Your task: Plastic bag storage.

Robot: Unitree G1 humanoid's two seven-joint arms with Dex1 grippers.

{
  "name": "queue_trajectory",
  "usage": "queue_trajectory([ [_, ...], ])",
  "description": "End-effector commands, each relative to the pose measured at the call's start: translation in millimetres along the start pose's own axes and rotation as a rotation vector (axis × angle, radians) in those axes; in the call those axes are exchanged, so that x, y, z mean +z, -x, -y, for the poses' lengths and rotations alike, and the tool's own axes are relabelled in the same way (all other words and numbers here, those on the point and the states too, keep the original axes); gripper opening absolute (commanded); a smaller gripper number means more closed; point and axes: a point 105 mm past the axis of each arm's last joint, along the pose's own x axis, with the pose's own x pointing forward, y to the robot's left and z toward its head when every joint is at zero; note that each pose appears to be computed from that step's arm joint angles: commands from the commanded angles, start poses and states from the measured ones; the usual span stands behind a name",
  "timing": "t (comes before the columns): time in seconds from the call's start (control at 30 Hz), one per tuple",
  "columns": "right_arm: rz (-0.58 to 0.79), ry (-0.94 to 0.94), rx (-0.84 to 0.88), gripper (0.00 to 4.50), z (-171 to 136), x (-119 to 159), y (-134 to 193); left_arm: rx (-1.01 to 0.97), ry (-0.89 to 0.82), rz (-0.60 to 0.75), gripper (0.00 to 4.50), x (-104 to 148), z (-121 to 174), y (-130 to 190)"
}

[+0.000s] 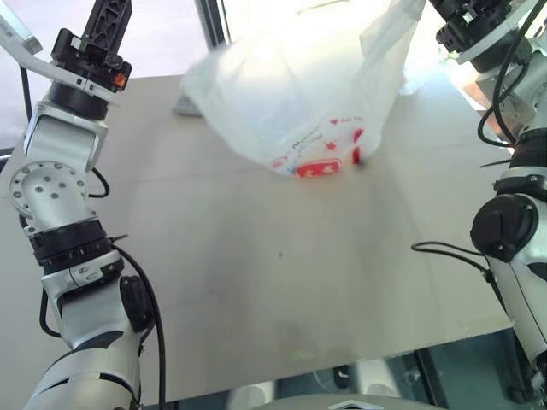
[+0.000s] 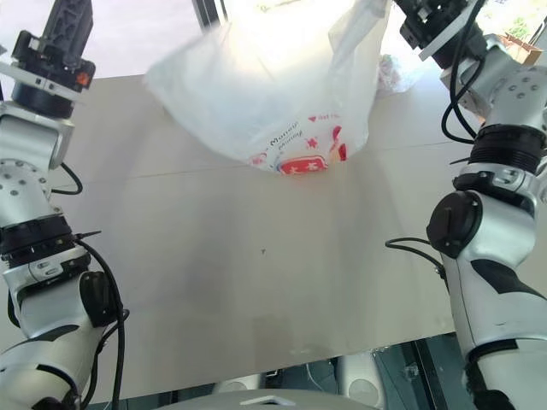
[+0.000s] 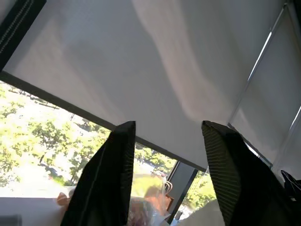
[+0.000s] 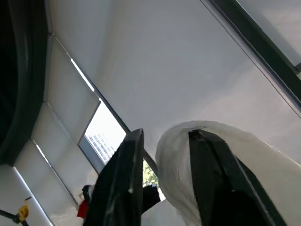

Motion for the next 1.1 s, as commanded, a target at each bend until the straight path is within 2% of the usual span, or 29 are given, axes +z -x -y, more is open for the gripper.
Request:
queue_trajectory([
  [0.03, -0.066, 0.062, 0.045, 3.33, -12, -4, 14, -0.047, -0.013, -0.017, 4.13, 5, 11, 17],
  [0.07, -0.095, 0.067, 0.048, 3.86, -13, -9, 20, -0.043, -0.018, -0.034, 4.5, 3, 10, 23],
  [0.1, -0.166, 0.074, 0.062, 4.24, -17, -21, 31, -0.026, -0.019, -0.054, 4.5, 0, 8, 32],
  [0.17, -0.338, 0.093, 0.051, 4.24, -20, -51, 57, 0.012, -0.021, -0.09, 4.5, -9, 4, 49],
  [0.23, -0.452, 0.081, 0.011, 4.24, -17, -70, 81, 0.033, -0.004, -0.114, 4.5, -16, 4, 62],
  [0.4, -0.725, 0.097, -0.154, 4.24, -6, -109, 157, 0.082, -0.094, -0.429, 4.5, -74, 9, 117],
  [0.53, -0.916, 0.149, -0.286, 4.24, -5, -138, 221, 0.172, -0.153, -0.607, 4.5, -103, 9, 165],
  [0.63, -0.936, 0.228, -0.359, 4.24, -7, -153, 256, 0.22, -0.228, -0.704, 4.5, -115, 14, 194],
  [0.73, -0.915, 0.314, -0.436, 4.24, -13, -167, 287, 0.326, -0.356, -0.791, 4.5, -128, 12, 227],
  [0.83, -0.871, 0.434, -0.521, 4.24, -10, -171, 310, 0.346, -0.426, -0.849, 4.5, -139, 18, 250],
  [0.97, -0.744, 0.583, -0.634, 4.24, 2, -162, 328, 0.321, -0.432, -0.872, 4.5, -155, 30, 270],
  [1.1, -0.697, 0.658, -0.632, 4.24, 7, -160, 334, 0.293, -0.449, -0.842, 4.5, -158, 34, 274],
])
